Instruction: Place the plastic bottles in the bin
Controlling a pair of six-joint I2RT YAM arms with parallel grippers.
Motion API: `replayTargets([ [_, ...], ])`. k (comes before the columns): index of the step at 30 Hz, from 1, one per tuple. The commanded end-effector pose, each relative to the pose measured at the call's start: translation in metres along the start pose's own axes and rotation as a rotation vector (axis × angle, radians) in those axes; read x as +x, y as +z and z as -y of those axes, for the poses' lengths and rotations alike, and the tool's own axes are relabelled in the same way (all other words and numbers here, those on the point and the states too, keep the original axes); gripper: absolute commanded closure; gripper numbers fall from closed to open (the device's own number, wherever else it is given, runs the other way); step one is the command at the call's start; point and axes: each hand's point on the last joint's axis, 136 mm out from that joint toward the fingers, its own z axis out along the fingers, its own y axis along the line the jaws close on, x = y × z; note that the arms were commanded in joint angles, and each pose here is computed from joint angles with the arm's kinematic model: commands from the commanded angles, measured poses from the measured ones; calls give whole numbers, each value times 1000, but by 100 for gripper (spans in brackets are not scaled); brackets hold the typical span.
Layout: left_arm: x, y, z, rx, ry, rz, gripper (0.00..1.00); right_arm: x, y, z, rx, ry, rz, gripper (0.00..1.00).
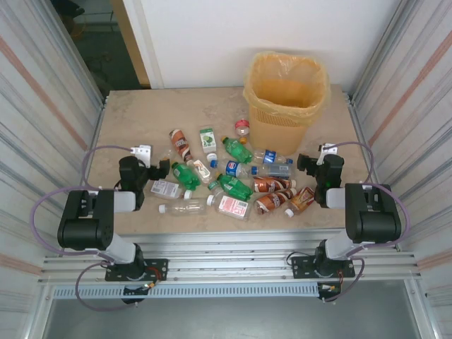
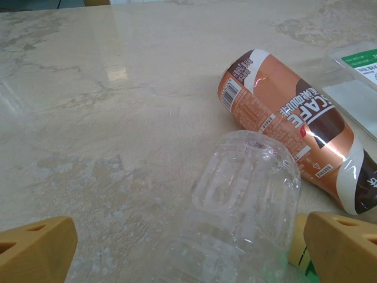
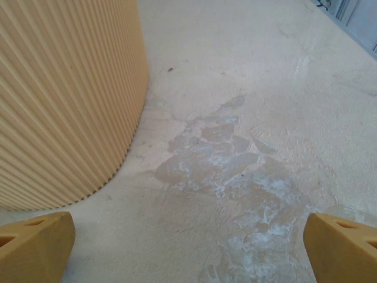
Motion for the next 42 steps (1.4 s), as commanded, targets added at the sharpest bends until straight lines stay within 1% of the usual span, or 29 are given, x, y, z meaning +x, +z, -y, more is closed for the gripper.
replayTargets([
  [1,-4,1,-2,-11,7,10,1,-3,1,-1,8,4,5,2],
  [35,-4,1,-2,-6,3,11,1,-3,0,0,8,3,9,2],
  [42,-7,-2,-8,-42,-10,22,1,-4,0,2,19,6,10,2],
])
